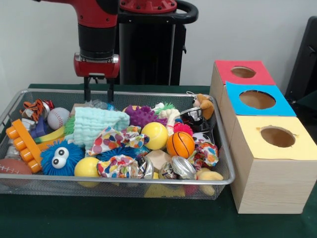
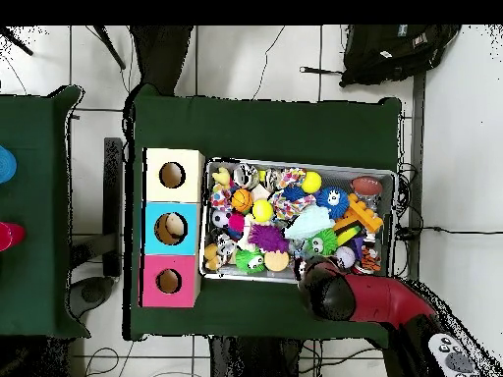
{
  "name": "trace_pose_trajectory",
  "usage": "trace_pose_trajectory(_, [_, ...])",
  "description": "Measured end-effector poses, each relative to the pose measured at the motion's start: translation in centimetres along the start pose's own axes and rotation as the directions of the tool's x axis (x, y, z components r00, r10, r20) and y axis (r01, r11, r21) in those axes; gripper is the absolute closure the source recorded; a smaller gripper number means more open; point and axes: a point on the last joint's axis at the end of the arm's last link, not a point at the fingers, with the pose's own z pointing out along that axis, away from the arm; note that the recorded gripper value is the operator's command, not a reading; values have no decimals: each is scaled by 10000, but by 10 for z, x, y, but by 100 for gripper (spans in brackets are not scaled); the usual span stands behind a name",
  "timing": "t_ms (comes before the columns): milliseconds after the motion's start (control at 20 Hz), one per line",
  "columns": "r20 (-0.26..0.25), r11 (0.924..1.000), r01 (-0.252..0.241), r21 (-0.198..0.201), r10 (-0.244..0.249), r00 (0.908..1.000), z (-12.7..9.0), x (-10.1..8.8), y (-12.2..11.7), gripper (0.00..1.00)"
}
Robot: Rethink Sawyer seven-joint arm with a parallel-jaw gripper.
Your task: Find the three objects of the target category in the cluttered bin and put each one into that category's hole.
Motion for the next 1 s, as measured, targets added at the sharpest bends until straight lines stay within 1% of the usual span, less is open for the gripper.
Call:
trace_pose_trajectory(500, [-73, 9999, 111, -28, -112, 9999, 4, 5, 0, 0])
trace_pose_trajectory(850, [-191, 10000, -17, -91, 15, 9998, 11, 14, -9, 0])
trace_pose_trajectory(1000, [-211, 10000, 8, -83, -10, 9998, 12, 17, -11, 0])
